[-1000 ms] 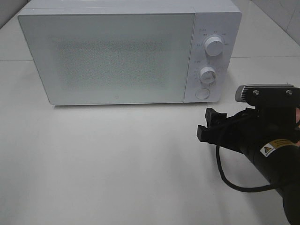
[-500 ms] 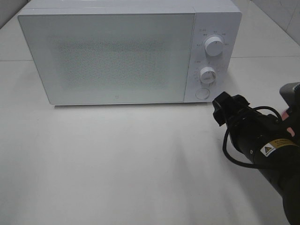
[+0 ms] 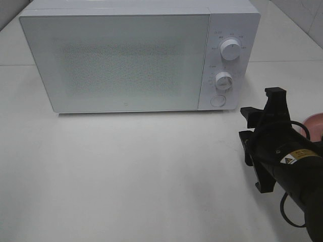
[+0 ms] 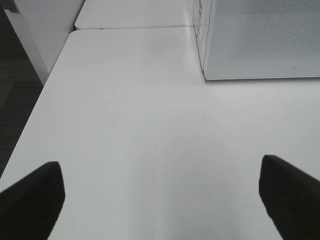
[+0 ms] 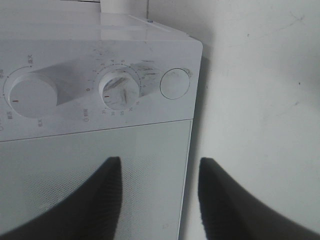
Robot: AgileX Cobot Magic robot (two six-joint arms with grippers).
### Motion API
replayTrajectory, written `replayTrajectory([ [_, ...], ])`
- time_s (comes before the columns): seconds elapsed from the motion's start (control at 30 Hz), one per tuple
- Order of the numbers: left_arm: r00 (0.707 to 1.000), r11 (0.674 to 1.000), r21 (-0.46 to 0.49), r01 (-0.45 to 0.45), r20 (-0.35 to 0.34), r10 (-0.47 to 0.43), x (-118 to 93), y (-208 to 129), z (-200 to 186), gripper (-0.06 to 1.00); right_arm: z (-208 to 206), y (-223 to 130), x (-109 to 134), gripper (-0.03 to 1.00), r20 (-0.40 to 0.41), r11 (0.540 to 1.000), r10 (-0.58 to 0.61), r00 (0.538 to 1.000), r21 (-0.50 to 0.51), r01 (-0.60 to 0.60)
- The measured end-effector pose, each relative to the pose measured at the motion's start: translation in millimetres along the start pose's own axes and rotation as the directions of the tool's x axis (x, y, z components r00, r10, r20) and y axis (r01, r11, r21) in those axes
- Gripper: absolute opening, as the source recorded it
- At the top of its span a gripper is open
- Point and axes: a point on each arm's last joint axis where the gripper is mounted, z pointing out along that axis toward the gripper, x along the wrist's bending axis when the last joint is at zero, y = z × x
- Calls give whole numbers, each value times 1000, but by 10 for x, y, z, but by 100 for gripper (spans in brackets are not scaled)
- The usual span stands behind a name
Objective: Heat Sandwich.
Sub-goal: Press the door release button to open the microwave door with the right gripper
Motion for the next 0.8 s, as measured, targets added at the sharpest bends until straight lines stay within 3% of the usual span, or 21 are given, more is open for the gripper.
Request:
replayTrajectory([
  [0.13,1000,1000,0,0,0,0,0,0,0,99,0,0,-1,17,1,1000,7,1000,0,-7],
  [0.17,1000,1000,0,0,0,0,0,0,0,99,0,0,-1,17,1,1000,7,1000,0,-7],
  [0.23,1000,1000,0,0,0,0,0,0,0,99,0,-2,-4,5,5,1000,10,1000,2,-11],
  [0.8,1000,1000,0,0,0,0,0,0,0,99,23,-129,-34,2,75,992,55,996,108,-63],
])
